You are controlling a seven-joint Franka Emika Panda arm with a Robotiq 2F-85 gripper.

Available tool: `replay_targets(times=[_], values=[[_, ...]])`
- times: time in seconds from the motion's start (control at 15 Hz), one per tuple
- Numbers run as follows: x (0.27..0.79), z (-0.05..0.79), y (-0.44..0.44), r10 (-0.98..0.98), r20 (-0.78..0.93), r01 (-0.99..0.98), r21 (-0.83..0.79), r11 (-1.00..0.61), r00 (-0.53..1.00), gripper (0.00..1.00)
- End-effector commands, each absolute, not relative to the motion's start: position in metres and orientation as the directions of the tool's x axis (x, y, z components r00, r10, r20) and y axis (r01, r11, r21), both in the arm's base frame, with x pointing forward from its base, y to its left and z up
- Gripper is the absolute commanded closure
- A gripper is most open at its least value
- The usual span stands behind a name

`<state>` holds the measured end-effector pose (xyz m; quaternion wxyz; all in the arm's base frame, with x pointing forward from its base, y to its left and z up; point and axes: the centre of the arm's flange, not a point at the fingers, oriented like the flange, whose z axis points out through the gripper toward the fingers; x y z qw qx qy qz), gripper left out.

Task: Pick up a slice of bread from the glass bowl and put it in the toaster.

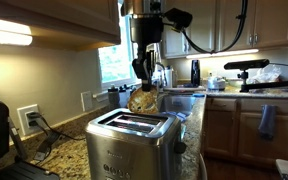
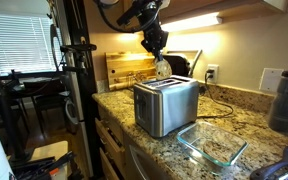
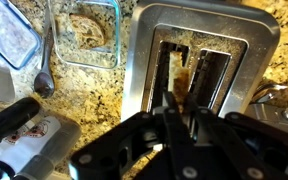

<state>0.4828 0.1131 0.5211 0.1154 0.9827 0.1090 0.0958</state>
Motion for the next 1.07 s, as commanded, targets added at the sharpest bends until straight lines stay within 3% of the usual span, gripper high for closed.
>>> replay_targets(times=[0.0,1.0], values=[[0.487,0.526,0.126,0.213,0.139,0.177,0.231,-0.957,0.967,0.94],[0.494,0.521,0.144,0.219,0.112,0.191,0.214,-0.958,0.969,0.94]])
